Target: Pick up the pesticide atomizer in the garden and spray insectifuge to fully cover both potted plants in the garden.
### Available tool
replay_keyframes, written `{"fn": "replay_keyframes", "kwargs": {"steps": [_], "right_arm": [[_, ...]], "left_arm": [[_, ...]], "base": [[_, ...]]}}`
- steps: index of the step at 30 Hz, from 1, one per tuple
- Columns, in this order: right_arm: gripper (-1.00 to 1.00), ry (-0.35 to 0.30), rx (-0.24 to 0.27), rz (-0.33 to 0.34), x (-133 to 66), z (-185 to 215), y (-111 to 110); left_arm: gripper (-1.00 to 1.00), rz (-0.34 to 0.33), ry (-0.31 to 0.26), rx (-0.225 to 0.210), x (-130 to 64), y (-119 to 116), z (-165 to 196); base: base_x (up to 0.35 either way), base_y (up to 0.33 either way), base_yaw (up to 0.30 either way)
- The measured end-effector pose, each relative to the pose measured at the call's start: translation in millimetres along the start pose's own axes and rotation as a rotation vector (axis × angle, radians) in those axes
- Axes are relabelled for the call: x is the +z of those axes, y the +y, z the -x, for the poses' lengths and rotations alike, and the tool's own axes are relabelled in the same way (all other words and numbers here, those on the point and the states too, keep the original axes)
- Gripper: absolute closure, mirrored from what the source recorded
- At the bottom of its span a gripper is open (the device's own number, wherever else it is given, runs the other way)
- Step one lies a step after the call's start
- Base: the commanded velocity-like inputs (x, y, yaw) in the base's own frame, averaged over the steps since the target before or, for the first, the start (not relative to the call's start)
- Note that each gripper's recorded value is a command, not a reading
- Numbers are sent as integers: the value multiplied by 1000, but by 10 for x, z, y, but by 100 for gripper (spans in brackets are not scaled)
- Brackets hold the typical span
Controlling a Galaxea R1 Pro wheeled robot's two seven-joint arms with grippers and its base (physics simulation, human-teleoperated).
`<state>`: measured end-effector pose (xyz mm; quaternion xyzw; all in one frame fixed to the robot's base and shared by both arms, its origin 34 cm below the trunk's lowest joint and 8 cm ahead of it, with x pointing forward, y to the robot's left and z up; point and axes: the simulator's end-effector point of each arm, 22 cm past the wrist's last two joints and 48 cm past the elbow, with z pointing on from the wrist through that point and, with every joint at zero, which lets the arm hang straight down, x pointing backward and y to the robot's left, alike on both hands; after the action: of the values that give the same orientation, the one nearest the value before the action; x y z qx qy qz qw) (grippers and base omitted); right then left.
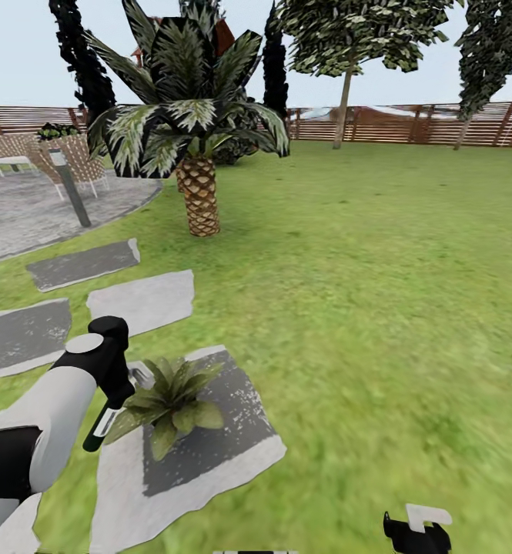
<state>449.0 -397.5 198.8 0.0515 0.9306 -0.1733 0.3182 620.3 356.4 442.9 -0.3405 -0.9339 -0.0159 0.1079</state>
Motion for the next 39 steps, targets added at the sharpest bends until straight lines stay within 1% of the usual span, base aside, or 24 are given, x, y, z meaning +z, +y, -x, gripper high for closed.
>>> {"fn": "replay_keyframes", "kwargs": {"steps": [10,21,28,29,30,33,34,36,39], "right_arm": [[-100,0,0,1,-2,-1,7],[-100,1,0,1,-1,-5,5],[-100,0,0,0,-1,-1,-2],[-100,0,0,0,-1,-2,-1],[-100,0,0,0,0,-1,-1],[-100,1,0,0,-1,-5,1],[-100,2,0,1,-1,-7,2],[-100,2,0,1,-1,-8,3],[-100,1,0,1,0,-5,2]], "left_arm": [[100,8,-2,-1,-16,24,-6],[100,13,3,-8,-11,59,-45],[100,8,12,-14,24,73,-105],[100,5,15,-14,47,66,-123],[100,-3,26,-15,119,39,-171],[100,-46,73,-16,450,-137,-375],[100,-58,84,-17,531,-182,-431],[100,-79,97,-26,648,-237,-531],[100,-122,90,-51,780,-333,-614]], "base": [[191,-229,274],[19,-268,277],[181,-245,72],[221,-229,172],[222,-229,224],[166,-151,263],[70,-52,274],[27,-20,276],[5,-4,277]]}}
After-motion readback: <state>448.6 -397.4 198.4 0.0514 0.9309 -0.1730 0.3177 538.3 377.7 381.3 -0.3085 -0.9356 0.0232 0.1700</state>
